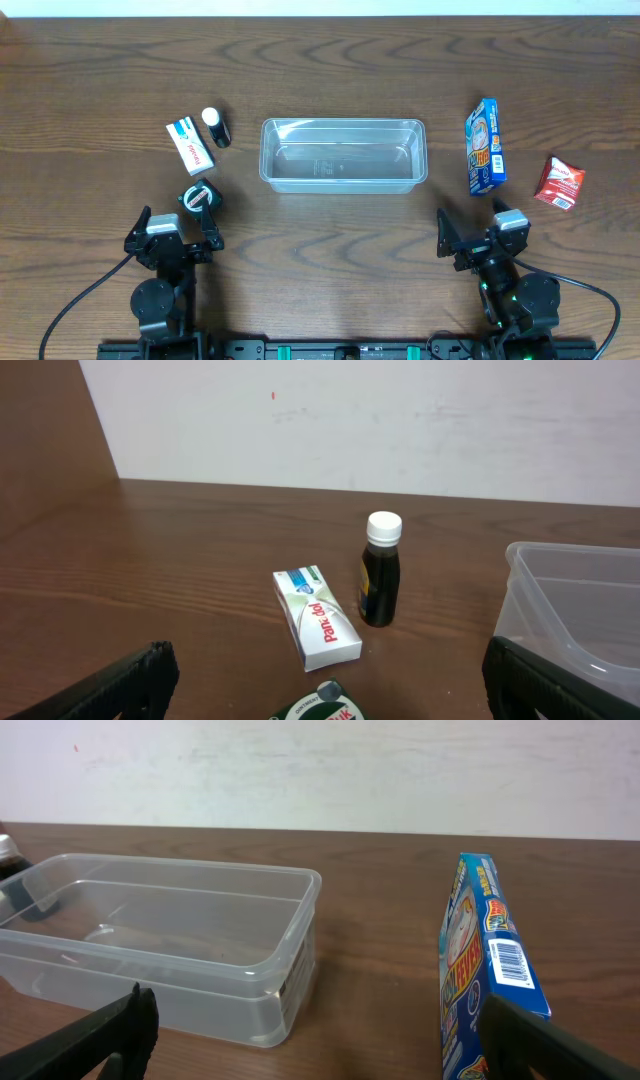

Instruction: Pack container

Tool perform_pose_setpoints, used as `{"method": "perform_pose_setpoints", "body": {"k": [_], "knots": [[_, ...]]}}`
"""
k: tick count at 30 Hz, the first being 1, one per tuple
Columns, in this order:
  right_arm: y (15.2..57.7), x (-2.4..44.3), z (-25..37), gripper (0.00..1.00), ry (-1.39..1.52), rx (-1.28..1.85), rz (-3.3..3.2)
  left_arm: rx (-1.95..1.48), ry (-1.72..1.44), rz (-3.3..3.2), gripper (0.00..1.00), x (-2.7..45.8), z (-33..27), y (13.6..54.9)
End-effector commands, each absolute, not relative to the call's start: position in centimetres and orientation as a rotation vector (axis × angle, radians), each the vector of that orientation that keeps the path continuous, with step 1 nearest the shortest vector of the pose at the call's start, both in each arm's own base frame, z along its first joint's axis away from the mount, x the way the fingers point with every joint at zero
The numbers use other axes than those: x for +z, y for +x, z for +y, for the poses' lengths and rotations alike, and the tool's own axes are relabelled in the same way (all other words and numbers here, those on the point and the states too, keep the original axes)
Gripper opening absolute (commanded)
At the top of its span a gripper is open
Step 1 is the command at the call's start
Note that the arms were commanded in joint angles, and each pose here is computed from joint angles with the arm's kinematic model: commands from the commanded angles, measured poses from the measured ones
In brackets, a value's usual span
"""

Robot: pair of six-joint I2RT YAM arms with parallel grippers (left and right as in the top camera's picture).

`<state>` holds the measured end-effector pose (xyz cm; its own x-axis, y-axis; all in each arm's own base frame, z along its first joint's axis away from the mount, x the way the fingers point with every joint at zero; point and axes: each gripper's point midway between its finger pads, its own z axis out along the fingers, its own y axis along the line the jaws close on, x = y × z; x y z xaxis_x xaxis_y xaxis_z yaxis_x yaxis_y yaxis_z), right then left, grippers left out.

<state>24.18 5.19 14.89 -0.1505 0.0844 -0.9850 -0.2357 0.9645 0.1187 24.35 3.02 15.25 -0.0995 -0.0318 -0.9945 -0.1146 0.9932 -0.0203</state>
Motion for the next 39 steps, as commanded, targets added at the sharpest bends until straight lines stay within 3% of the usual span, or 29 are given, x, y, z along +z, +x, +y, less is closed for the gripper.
{"method": "perform_pose_setpoints", "body": {"k": [1,14,19,31,39], "knots": [[24.3,15.1,4.9,0.99,-0.108,0.26,1.684,0.065,-0.1,1.716,0.98,13.8,2.8,24.3],[24.3,16.4,5.2,0.99,-0.092,0.298,1.641,0.065,-0.1,1.716,0.98,13.8,2.8,24.3],[23.8,21.0,5.1,0.99,-0.033,0.358,1.562,0.065,-0.1,1.716,0.98,13.8,2.8,24.3],[24.8,31.1,1.5,0.99,-0.028,0.028,1.757,0.065,-0.1,1.716,0.98,13.8,2.8,24.3],[27.6,31.3,-0.5,0.99,-0.032,-0.103,2.118,0.065,-0.1,1.716,0.98,13.8,2.8,24.3]]}}
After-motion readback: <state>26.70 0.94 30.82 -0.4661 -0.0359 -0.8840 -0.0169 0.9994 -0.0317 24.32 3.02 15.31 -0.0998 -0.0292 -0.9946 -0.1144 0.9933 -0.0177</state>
